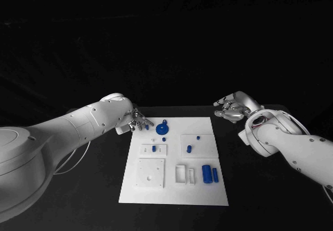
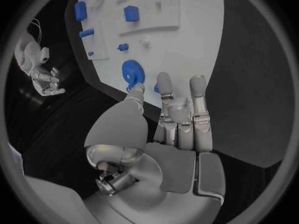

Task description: Assemble the parts on the task board

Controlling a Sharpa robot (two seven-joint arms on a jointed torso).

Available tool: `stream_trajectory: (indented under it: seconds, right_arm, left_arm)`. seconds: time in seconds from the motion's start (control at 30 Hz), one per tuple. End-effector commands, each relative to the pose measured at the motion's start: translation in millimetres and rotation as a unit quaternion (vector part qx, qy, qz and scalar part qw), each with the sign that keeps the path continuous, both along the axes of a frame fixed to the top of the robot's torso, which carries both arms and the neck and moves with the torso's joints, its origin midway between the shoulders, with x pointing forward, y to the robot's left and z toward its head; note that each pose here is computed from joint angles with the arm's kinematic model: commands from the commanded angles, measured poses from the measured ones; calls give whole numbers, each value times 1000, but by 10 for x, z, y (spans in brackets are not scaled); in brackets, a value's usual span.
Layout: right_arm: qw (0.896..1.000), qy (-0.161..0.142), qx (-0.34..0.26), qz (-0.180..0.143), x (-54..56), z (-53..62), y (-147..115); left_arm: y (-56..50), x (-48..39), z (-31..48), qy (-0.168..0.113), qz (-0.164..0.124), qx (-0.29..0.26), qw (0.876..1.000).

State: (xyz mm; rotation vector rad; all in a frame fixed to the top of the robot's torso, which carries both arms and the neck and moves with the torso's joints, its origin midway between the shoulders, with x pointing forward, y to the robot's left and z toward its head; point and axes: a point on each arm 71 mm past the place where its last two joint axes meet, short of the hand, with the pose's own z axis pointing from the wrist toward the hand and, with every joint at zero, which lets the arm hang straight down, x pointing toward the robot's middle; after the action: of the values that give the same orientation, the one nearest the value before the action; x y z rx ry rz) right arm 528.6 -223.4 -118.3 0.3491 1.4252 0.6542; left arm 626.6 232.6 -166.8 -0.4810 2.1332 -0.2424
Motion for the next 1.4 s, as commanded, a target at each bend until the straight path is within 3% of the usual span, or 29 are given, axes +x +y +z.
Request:
stream_trajectory:
  seconds: [0.03, 0.9, 1.4]
  right_arm:
    - [1000, -4, 0, 4, -3, 10, 15]
    - [1000, -3, -5, 5, 1, 6, 24]
    - [1000, 0, -8, 2, 3, 0, -4]
  left_arm:
    - [-47, -8, -17, 10, -16, -2, 1000]
    - [-30, 5, -31, 3, -8, -20, 1000]
    - [-4, -3, -2, -23, 7, -51, 998]
